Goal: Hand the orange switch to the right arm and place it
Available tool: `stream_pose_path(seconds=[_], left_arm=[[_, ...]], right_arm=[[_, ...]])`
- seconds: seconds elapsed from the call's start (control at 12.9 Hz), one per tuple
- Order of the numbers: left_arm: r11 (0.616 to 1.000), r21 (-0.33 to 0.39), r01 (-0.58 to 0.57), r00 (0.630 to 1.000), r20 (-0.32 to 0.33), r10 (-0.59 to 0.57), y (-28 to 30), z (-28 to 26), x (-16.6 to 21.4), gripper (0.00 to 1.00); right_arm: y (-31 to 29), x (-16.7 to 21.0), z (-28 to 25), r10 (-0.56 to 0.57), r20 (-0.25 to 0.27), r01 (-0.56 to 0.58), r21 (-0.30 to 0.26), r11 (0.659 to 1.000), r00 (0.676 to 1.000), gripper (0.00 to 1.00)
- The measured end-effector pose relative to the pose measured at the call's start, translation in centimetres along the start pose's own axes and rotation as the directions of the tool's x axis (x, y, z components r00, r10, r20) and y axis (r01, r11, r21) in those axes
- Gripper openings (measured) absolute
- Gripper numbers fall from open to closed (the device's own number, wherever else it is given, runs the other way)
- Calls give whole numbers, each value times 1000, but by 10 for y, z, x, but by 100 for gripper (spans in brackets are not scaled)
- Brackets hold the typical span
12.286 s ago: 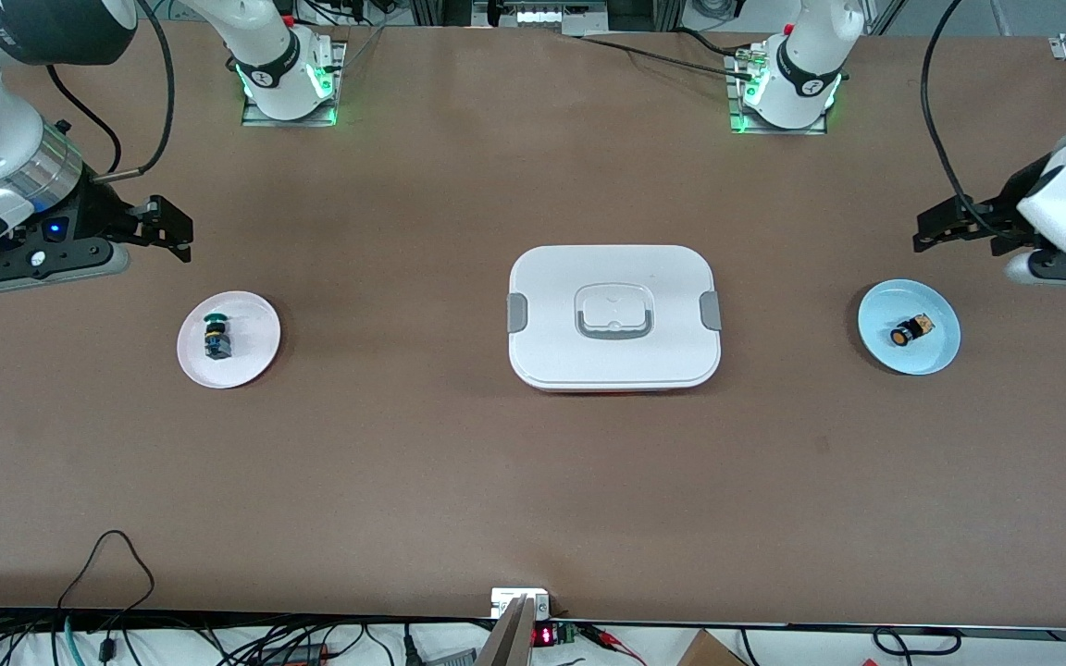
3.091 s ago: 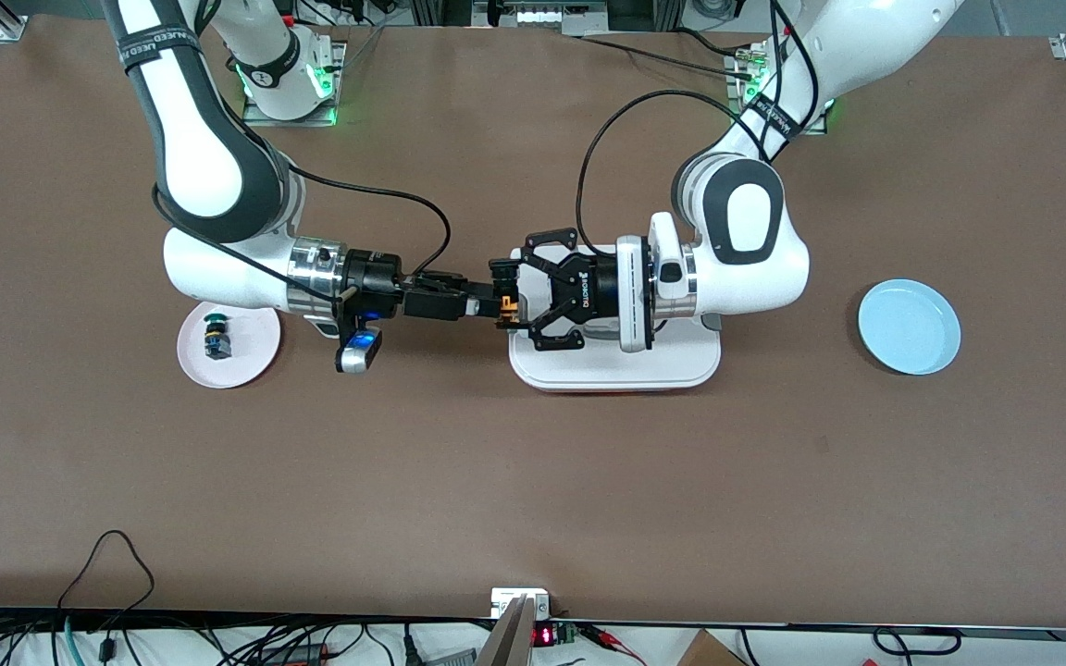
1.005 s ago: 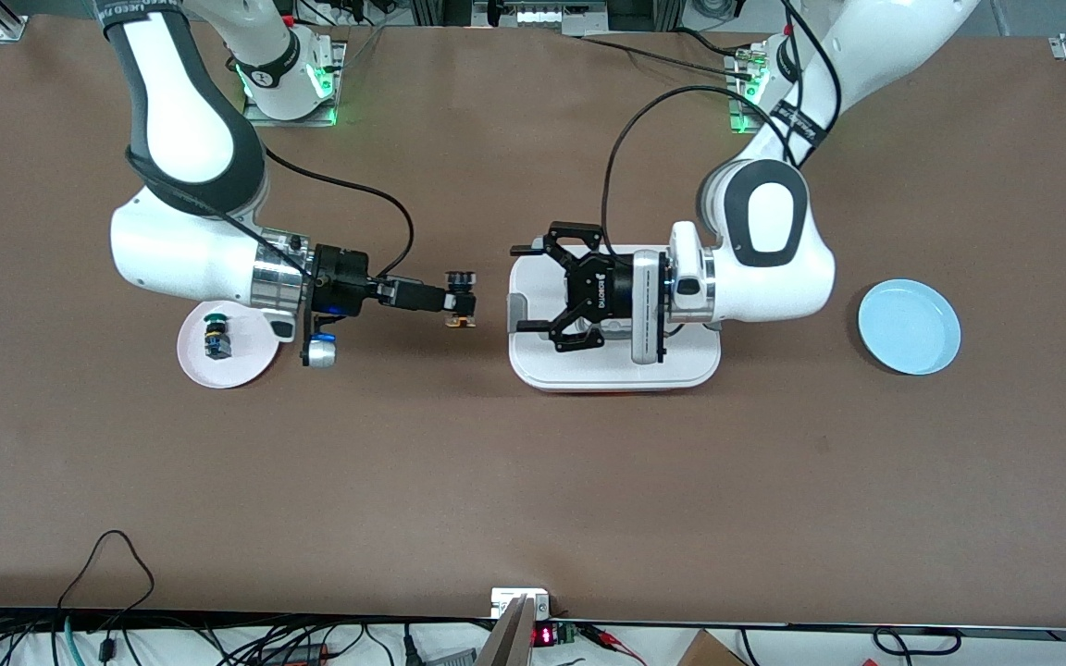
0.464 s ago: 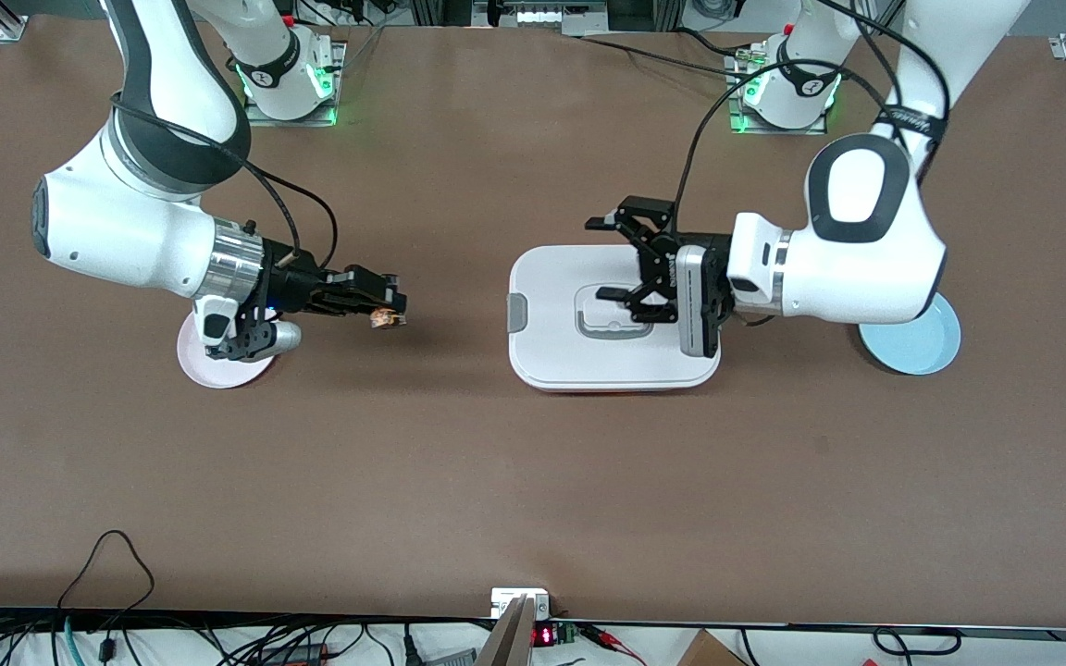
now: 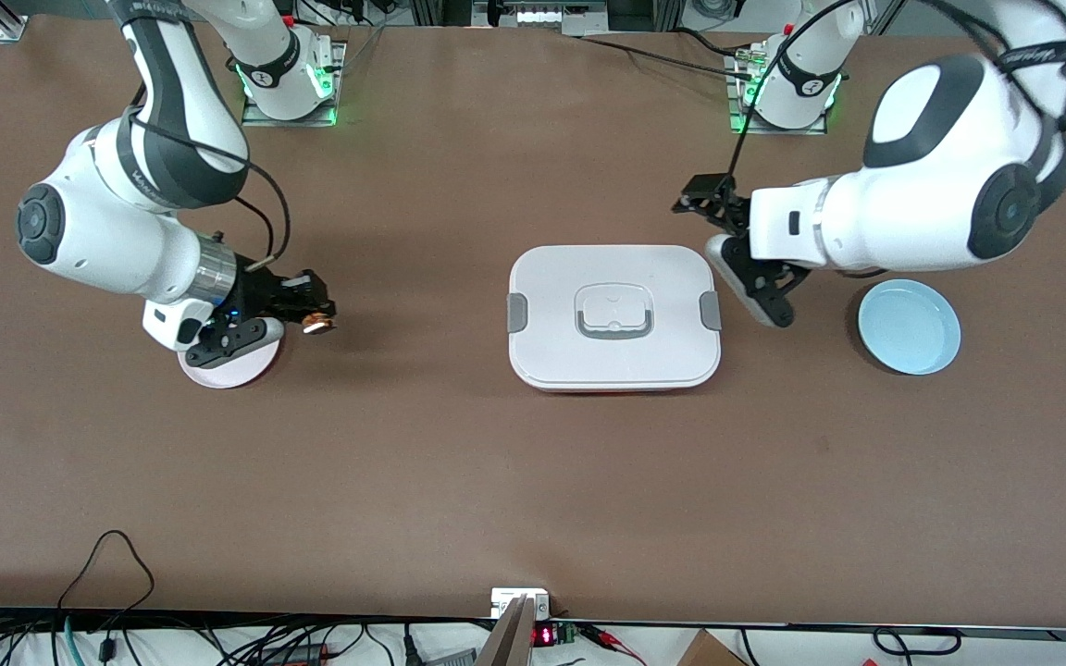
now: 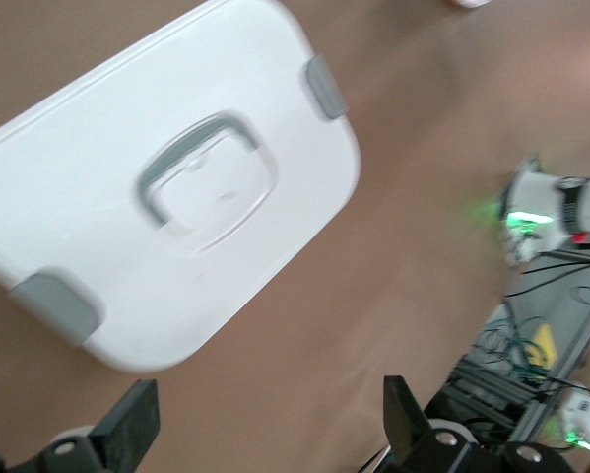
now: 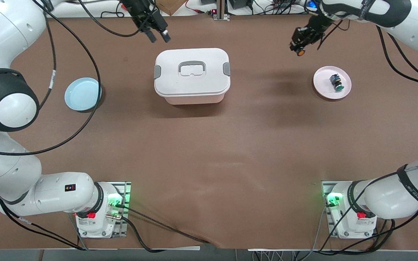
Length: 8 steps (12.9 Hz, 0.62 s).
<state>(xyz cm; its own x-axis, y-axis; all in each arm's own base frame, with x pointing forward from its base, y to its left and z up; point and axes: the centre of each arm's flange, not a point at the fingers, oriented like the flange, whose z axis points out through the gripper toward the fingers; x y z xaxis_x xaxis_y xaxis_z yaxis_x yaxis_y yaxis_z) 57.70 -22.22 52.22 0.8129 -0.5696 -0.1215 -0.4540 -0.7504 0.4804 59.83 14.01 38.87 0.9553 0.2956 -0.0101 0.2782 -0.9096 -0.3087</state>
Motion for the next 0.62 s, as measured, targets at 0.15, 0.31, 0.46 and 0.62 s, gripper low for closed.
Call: stream_pose_path(seconds=[0.15,0.31,0.46,0.62], left_arm=[[983,147,111,993,27,-117,-6,-24,-12,100],[934,279,223,972,11,-236,-12,-45,-22,100],[869,386,310,946,-32,-323,-18,-66,-31,100],[821,436,368,926,-96,-365,-22,-87,-38,100]], right_arm=[[19,-8,7,-36,44,40,-102,994,998,43],[30,-12,17,-74,62,85,-195,977,995,43],[49,-19,30,-78,66,92,-247,965,995,43],[78,-26,41,-56,60,70,-282,957,997,43]])
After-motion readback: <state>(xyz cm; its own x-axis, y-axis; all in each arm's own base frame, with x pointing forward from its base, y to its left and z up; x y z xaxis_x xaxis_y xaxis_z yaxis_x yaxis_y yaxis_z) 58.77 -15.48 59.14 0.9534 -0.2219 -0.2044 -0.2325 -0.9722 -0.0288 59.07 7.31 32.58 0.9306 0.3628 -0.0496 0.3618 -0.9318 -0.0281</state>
